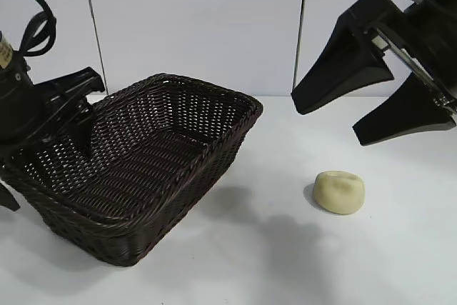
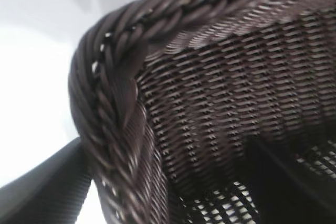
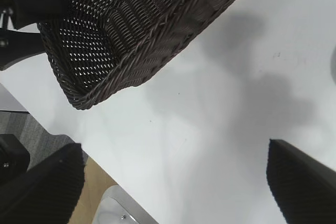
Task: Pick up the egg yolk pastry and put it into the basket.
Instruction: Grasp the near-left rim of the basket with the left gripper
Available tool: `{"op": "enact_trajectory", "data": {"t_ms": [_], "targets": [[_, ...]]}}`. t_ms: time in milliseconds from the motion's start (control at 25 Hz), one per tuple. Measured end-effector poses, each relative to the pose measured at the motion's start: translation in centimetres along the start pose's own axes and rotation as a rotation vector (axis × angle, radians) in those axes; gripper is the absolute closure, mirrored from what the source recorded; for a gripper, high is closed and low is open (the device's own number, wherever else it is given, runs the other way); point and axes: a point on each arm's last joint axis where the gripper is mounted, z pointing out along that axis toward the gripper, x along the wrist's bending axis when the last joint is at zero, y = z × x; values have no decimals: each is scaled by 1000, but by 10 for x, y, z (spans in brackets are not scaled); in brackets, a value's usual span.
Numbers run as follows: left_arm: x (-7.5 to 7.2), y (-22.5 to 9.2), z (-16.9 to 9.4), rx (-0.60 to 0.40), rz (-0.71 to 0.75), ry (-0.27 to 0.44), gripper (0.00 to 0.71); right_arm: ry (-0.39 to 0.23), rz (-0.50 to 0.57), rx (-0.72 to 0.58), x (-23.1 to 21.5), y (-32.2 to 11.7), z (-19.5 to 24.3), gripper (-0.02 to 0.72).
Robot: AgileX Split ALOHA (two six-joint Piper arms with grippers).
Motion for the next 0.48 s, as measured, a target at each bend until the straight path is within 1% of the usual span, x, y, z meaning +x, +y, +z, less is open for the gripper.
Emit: {"op": "enact_trajectory", "data": {"t_ms": [120,240,400,480], "targets": [[4,6,1,41,-7,-5,139,-1,-1,0,0,0,0,29],[3,3,1,72,0,-18,139,-1,-1,0,0,0,0,29],[0,1,1,79,-25,-46,139,-2,-1,-2,0,0,0,29],[1,0,3,79,-61,-52,139,-2,-1,-2,0,0,0,29]]}}
